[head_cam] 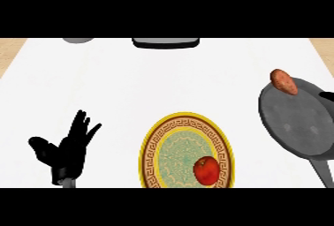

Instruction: Pick the sweet potato from the plate and place it in the pan

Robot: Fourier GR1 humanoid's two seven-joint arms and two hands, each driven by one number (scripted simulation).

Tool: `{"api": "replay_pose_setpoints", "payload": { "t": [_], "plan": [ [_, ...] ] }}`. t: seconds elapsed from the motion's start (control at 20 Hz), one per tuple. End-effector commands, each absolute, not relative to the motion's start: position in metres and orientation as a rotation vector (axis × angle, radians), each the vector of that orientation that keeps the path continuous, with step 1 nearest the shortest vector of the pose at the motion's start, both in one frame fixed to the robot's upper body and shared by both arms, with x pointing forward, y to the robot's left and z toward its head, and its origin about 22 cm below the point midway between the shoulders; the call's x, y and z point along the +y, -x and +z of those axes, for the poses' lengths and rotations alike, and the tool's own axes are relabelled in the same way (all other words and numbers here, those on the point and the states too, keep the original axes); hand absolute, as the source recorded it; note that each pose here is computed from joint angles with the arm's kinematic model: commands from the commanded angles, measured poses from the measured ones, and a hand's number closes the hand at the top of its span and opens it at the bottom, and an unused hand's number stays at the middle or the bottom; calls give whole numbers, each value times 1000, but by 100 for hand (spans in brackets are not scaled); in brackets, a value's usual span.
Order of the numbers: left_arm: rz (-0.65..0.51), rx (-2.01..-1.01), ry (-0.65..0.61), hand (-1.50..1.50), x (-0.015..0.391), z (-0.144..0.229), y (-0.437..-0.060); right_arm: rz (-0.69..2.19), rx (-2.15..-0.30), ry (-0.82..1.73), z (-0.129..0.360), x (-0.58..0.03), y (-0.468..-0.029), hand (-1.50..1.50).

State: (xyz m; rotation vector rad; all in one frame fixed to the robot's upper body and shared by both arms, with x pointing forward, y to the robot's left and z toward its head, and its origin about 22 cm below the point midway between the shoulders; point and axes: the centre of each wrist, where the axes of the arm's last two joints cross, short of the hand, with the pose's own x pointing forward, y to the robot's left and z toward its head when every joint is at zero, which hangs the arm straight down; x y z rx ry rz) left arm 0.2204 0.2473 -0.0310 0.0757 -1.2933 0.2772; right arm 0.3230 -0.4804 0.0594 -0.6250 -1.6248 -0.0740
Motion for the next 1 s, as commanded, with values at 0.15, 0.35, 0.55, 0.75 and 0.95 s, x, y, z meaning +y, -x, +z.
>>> {"api": "replay_pose_setpoints", "payload": {
  "t": [0.15,0.35,0.55,0.75,0.95],
  "plan": [
    [288,-1238,-95,0,241,-42,-223,-108,-1741,358,47,-526,-262,-150],
    [289,-1228,-82,0,247,-56,-207,-23,-1738,296,49,-534,-226,-150],
    [296,-1228,-72,0,237,-48,-205,-18,-1716,353,64,-534,-195,-150],
    [275,-1242,-94,0,247,-29,-228,-49,-1713,378,70,-535,-160,-150],
    [272,-1230,-75,0,239,-33,-222,-86,-1693,390,44,-517,-136,-150]
  ]
}}
